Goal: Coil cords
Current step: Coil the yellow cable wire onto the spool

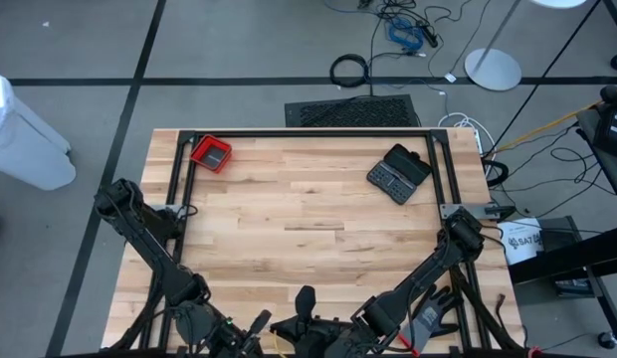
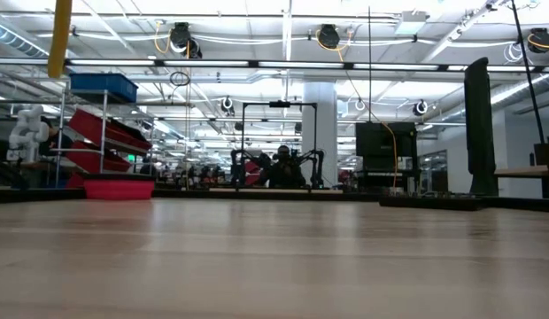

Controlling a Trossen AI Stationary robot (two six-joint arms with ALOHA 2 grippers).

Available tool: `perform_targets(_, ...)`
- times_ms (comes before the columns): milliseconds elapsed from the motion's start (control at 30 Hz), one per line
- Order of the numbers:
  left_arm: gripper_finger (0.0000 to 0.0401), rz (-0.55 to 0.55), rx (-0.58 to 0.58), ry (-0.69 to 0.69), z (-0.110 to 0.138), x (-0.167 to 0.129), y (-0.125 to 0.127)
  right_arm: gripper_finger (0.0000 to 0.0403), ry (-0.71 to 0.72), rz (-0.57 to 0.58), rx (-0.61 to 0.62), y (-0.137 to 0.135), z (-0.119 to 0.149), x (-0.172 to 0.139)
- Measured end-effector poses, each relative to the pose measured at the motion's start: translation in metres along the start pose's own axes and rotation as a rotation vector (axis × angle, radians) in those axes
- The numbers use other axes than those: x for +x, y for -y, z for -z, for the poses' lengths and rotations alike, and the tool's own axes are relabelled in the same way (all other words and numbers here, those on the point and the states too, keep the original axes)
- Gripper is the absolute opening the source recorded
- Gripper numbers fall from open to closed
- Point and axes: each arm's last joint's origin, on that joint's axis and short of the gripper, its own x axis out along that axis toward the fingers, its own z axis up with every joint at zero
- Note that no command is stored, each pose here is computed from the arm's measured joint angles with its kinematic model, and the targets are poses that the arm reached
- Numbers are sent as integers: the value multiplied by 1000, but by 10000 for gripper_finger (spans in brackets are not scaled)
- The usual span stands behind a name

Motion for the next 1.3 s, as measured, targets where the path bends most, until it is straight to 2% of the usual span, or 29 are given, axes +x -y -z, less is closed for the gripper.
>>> perform_targets(233,2,-39,34,-1,-1,0,-2,0,7,13,43,2,-1,2)
perform_targets(400,2,-17,44,57,-7,-1,2,0,-11,20,73,7,3,7)
perform_targets(533,2,-8,86,58,-8,-2,5,0,-11,21,74,7,3,7)
perform_targets(733,2,-8,85,55,-8,-1,5,0,-5,21,78,7,2,7)
perform_targets(1067,2,-10,-11,15,-1,0,-2,0,38,26,55,4,-4,2)
perform_targets(1300,2,-2,-35,-20,3,1,-2,0,38,43,26,0,-6,-2)
